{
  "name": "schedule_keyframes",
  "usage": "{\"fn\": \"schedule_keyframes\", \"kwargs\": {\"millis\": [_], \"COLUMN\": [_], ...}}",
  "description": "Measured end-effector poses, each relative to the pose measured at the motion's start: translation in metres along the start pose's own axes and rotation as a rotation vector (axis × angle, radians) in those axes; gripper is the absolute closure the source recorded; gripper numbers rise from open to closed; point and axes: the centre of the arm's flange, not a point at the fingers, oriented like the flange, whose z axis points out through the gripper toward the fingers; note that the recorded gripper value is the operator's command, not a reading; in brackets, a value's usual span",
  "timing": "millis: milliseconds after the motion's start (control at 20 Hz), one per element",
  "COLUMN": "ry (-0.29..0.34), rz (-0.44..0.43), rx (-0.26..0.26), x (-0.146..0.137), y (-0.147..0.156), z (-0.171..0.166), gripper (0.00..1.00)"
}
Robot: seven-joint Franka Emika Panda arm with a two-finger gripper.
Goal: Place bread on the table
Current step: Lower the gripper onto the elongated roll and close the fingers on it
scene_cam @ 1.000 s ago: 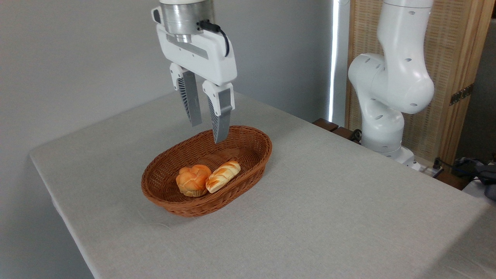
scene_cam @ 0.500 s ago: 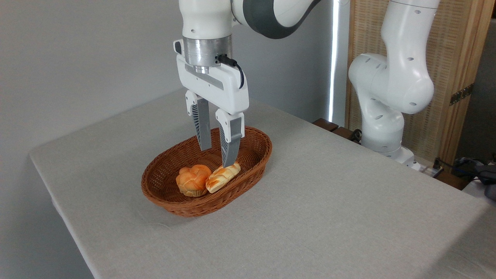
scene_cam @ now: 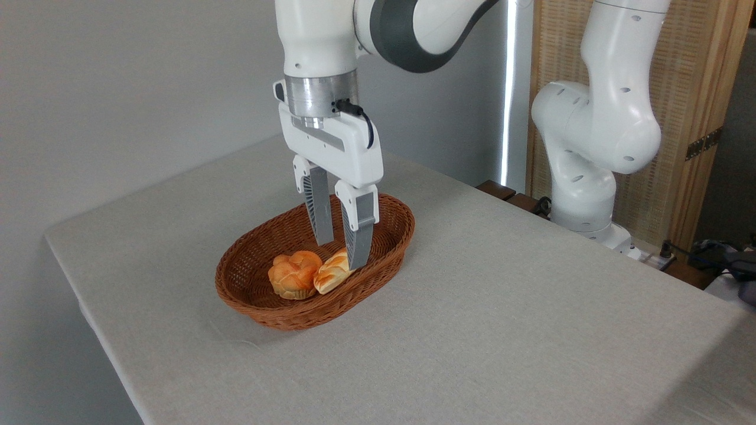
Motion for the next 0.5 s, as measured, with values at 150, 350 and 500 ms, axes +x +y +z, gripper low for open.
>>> {"fn": "schedule_keyframes", "kwargs": {"millis": [150, 350, 500], "ry": [0.002, -0.004, 0.003], "rz": [0.016, 0.030, 0.045], "rx": [0.005, -0.001, 0.001], "x": [0.002, 0.005, 0.008], "y": [0.006, 0.013, 0.020], "z": [0.009, 0.015, 0.025], "gripper": [0.00, 0.00, 0.00]}}
